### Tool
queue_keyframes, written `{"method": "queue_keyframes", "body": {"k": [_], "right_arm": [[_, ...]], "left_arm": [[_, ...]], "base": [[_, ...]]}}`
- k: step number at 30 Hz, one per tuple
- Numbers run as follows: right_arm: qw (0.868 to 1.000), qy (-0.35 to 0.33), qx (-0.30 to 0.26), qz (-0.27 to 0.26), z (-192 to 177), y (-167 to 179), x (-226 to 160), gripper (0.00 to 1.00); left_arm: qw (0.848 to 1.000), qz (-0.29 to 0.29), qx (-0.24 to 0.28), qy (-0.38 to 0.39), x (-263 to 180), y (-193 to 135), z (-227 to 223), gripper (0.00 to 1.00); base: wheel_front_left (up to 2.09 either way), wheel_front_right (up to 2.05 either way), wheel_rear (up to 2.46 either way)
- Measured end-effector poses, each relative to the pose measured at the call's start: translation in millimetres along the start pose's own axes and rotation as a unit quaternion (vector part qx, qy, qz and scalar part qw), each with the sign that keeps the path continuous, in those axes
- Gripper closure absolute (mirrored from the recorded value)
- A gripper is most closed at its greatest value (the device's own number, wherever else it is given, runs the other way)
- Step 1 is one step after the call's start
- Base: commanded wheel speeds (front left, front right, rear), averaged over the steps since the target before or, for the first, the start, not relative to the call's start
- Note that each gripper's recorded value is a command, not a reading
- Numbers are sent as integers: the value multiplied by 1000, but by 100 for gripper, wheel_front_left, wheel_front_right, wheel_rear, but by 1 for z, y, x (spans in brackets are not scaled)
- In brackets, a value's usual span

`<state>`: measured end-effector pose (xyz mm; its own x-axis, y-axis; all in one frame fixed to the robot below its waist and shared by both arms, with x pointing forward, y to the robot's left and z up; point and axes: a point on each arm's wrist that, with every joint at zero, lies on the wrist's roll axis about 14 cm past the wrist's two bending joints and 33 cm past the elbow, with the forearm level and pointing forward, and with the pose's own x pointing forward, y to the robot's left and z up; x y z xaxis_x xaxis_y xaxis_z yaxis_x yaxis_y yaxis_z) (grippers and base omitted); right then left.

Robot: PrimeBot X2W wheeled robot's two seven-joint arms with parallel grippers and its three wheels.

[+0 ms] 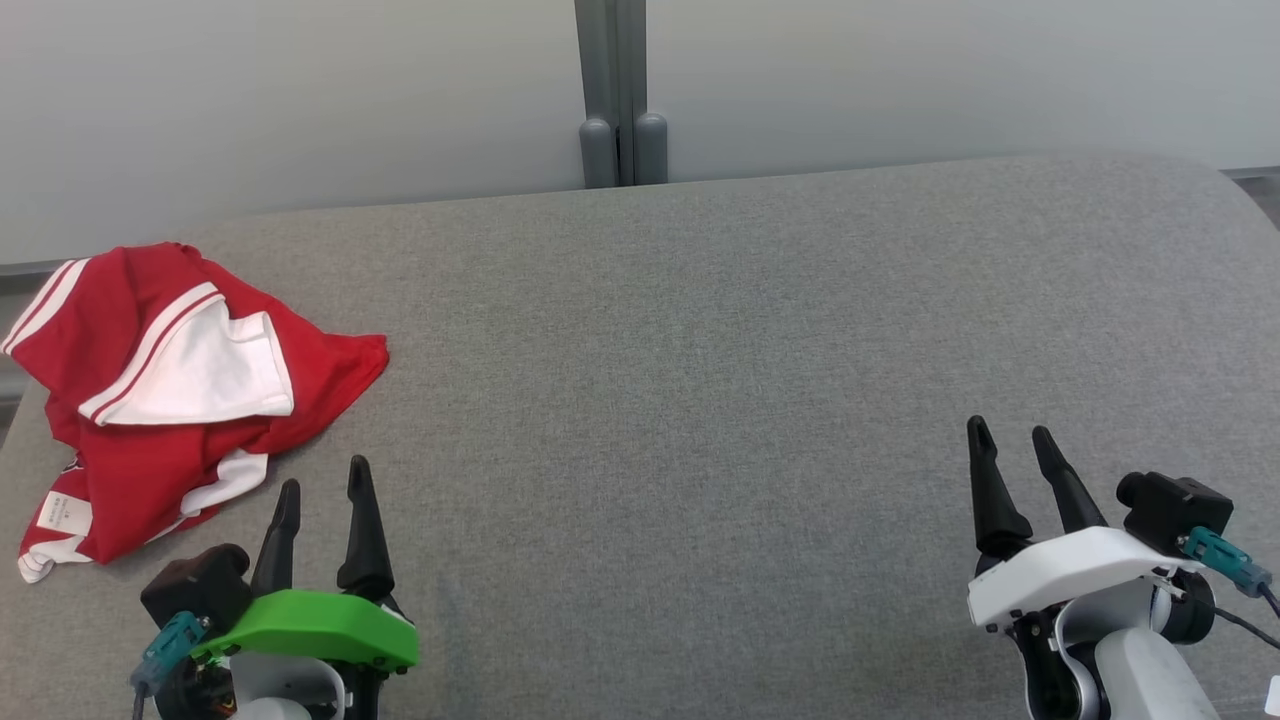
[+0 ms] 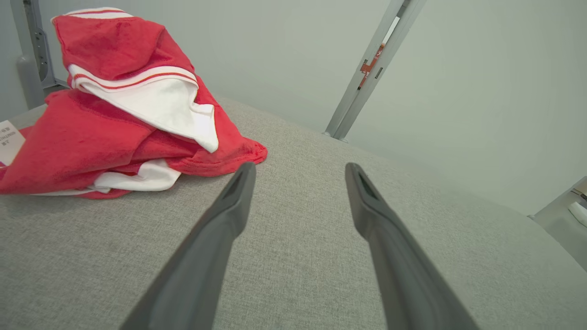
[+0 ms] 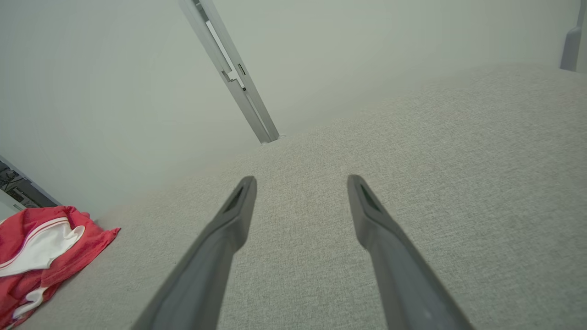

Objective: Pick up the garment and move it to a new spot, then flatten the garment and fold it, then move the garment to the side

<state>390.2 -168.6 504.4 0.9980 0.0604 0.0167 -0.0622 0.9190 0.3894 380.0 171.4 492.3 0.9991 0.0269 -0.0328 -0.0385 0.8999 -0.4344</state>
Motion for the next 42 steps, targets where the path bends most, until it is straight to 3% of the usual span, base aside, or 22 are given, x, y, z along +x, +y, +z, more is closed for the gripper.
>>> {"method": "queue_keyframes", "body": {"k": [42], "right_arm": [[985, 9, -166, 39, -9, 13, 1, 0]], "left_arm": [[990, -37, 134, -37, 1, -17, 7, 0]], "base": [[0, 0, 0]]}}
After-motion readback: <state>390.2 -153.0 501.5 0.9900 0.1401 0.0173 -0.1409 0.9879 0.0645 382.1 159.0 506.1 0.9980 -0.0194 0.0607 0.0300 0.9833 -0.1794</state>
